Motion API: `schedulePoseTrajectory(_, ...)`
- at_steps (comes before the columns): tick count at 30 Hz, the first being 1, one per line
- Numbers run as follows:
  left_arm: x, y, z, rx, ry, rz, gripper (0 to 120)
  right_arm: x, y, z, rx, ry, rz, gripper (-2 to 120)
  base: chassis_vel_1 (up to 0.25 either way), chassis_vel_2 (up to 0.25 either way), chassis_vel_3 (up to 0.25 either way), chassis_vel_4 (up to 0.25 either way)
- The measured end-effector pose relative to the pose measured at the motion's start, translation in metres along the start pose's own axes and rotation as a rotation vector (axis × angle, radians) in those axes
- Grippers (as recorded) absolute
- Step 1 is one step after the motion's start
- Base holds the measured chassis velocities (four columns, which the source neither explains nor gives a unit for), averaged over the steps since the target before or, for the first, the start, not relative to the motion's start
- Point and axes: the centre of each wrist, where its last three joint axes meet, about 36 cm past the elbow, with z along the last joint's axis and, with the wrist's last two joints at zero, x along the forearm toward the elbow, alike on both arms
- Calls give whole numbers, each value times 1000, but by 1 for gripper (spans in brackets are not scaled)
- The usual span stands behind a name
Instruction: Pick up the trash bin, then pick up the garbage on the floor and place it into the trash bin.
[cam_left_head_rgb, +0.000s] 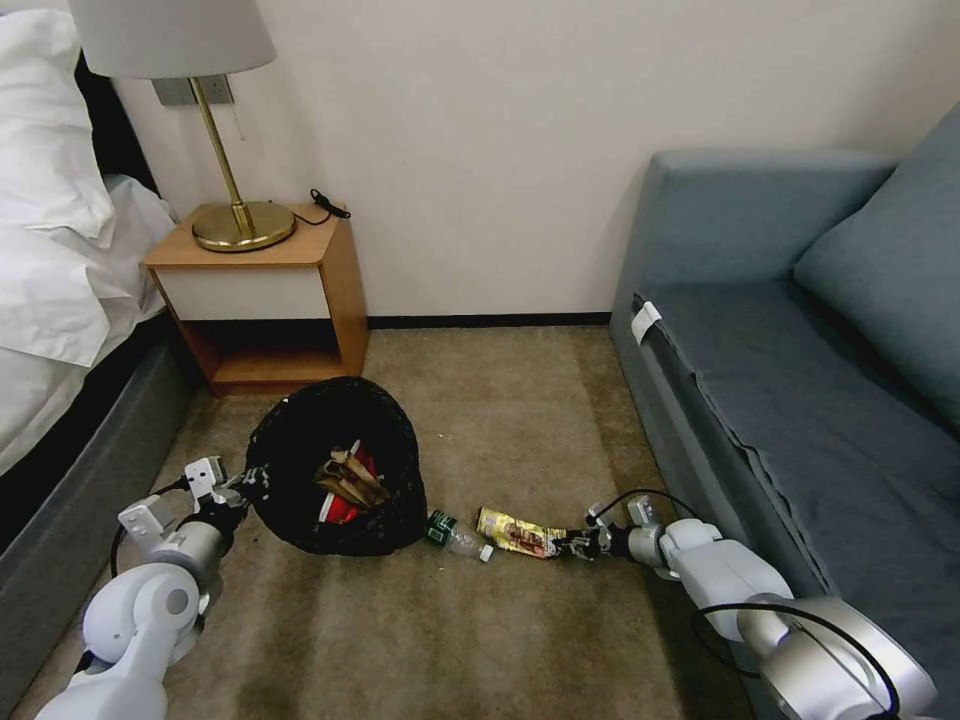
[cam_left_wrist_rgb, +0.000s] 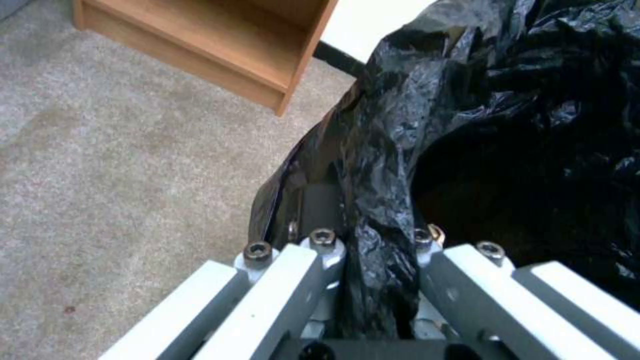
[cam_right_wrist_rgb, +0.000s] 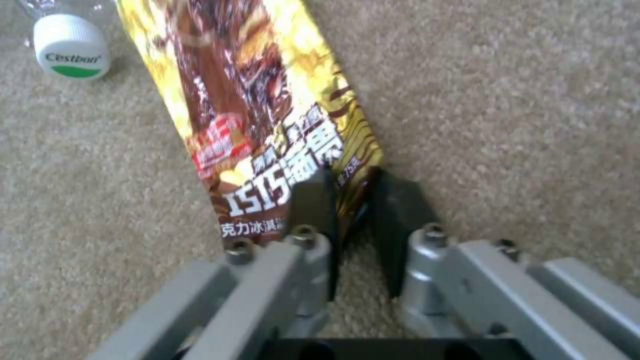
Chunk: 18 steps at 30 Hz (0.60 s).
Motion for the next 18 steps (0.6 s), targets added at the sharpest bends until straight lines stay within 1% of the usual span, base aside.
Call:
schedulePoseTrajectory(1, 0, 0, 0, 0, 1, -1, 3, 0, 0, 0, 3, 2, 0, 2, 0, 0, 0, 0)
schedulePoseTrajectory(3, 1, 1, 1, 0, 2, -2, 3, -2, 1, 0, 4, 2, 2, 0, 0, 0, 0, 0)
schedulePoseTrajectory(12, 0, 2, 3, -1, 7, -5, 3, -1, 1, -1, 3, -18, 13, 0, 0, 0, 0, 0)
schedulePoseTrajectory(18, -2, 2, 5, -1, 11, -4, 3, 9, -5, -9, -11, -84, 48, 0, 0, 0, 0, 0)
